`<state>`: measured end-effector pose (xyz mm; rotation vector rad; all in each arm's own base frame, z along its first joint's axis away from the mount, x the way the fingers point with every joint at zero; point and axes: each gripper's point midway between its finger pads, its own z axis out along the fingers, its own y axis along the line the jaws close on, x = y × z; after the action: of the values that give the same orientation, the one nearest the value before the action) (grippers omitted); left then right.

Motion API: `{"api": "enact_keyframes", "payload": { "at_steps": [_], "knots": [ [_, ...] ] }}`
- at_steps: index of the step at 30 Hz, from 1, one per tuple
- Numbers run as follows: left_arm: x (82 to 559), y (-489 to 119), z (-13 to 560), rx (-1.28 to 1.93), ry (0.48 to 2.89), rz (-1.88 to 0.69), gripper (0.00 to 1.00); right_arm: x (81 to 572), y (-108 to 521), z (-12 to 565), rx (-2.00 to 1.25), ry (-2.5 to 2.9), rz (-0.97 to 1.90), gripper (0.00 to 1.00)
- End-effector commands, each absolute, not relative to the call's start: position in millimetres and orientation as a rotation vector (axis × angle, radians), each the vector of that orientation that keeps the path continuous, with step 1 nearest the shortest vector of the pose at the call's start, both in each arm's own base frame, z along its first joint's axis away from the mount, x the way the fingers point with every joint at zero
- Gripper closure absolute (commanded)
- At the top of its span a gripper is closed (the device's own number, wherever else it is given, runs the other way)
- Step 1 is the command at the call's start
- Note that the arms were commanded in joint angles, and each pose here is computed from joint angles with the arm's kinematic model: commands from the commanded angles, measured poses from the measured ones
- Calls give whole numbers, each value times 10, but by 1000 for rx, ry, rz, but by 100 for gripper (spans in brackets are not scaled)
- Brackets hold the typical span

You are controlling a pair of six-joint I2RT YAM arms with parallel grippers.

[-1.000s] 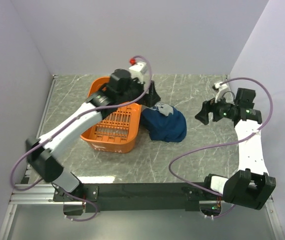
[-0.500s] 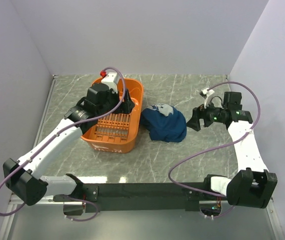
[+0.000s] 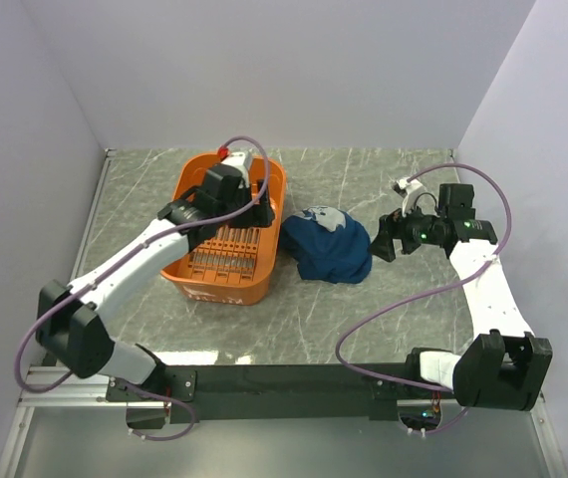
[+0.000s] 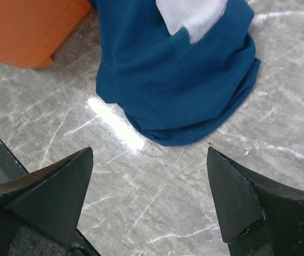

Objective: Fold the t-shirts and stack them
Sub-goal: Flatten the tshirt out

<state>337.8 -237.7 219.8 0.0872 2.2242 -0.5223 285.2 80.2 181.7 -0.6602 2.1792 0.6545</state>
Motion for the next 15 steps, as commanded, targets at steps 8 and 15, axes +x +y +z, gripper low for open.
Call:
{"api": "enact_keyframes", "payload": {
  "at_steps": [8, 15],
  "knots": [
    [3565, -2825, 2073, 98, 2295, -405, 18, 2900, 782, 1856, -652, 2151, 612, 7],
    [3624, -2846, 1812, 75, 2364, -153, 30, 2893, 778, 1856, -647, 2150, 606, 7]
  ]
}}
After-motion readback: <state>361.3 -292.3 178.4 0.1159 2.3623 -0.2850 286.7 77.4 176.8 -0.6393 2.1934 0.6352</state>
